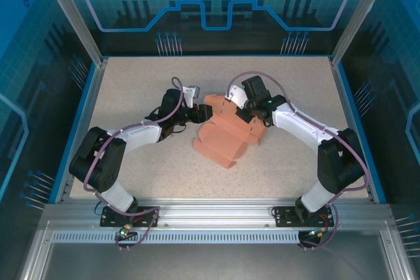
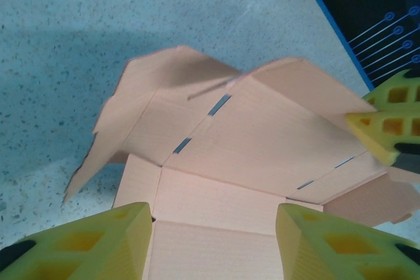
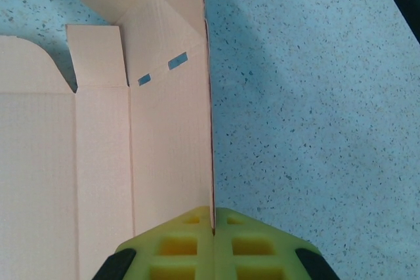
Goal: Fold the paper box
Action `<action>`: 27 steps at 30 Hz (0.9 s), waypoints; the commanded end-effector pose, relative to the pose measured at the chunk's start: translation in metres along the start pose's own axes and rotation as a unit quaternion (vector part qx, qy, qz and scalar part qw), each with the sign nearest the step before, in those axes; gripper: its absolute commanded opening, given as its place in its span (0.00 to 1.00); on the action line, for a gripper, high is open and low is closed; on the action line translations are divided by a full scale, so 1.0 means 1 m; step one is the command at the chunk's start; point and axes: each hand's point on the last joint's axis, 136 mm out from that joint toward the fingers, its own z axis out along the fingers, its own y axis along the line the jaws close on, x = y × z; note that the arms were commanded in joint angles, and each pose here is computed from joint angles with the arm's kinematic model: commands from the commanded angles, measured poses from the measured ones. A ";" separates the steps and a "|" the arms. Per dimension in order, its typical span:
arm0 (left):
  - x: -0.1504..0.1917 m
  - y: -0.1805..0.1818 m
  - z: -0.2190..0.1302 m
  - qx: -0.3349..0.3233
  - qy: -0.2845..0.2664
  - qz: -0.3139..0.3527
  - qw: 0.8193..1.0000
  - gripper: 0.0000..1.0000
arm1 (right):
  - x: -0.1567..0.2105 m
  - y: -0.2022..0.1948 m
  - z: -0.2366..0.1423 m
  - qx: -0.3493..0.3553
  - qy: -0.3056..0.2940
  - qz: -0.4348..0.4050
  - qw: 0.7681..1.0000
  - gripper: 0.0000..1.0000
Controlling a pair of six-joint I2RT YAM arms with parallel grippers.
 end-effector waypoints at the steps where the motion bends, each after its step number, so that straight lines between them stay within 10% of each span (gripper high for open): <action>1: 0.013 0.006 0.013 -0.018 0.024 0.009 0.999 0.54 | -0.001 -0.010 0.001 0.001 0.009 0.030 1.000 0.04; 27: 0.017 0.030 0.051 -0.085 0.050 0.088 0.991 0.62 | -0.002 -0.016 -0.013 -0.100 0.013 0.135 0.986 0.03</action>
